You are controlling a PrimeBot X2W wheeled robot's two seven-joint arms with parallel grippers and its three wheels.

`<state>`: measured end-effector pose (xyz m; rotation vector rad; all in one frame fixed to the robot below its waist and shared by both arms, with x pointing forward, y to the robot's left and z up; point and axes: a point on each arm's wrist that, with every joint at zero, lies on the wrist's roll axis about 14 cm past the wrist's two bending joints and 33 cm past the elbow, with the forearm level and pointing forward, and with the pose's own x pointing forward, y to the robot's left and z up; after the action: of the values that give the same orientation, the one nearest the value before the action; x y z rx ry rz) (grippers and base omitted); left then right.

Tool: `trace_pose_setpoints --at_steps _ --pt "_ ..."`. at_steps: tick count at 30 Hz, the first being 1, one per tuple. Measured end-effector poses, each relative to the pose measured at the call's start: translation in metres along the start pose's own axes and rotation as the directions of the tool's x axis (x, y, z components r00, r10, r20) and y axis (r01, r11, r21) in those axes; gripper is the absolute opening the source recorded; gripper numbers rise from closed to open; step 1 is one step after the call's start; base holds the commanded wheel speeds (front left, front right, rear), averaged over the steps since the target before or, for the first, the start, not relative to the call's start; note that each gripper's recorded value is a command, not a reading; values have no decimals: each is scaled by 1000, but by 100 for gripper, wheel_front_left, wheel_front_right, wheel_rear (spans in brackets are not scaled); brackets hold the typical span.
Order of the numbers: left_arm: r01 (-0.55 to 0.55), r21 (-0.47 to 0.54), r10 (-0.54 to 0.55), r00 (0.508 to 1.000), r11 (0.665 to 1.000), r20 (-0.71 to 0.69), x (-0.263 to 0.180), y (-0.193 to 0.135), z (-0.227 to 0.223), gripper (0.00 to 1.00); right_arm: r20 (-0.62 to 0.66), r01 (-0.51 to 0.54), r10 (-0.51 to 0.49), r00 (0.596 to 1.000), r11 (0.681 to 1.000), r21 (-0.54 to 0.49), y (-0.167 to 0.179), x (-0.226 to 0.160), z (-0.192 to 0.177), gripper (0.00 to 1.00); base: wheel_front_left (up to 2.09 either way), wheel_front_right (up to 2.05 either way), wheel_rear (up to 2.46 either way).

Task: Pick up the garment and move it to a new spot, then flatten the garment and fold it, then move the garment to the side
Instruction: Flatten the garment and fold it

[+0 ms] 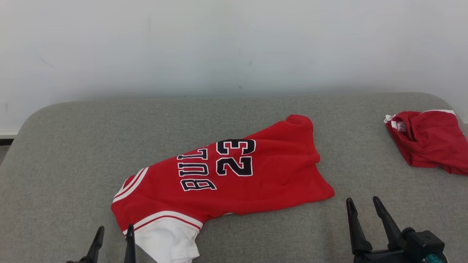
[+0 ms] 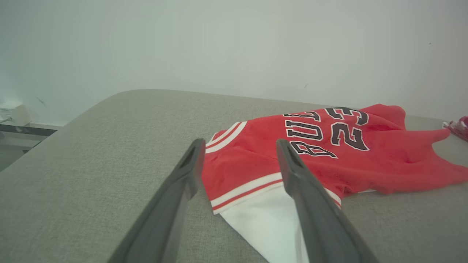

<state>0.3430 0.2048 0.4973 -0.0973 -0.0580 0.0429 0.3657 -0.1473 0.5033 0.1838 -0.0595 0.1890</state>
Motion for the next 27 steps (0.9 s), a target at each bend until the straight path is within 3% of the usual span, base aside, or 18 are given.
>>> trace_pose_setpoints --at_steps 7,18,27 --pt "17 -21 -20 991 1000 -135 -13 -8 -42 100 -24 3 -3 1000 1000 -8 -5 10 -6 100 0 0 0" --pt "89 -92 -116 928 992 -355 -24 -36 -109 100 -155 -25 15 988 998 -63 -15 40 -43 100 0 0 0" --pt "128 -124 -169 891 984 -421 -18 -53 -130 100 -273 -46 23 962 996 -78 -19 64 -77 100 0 0 0"
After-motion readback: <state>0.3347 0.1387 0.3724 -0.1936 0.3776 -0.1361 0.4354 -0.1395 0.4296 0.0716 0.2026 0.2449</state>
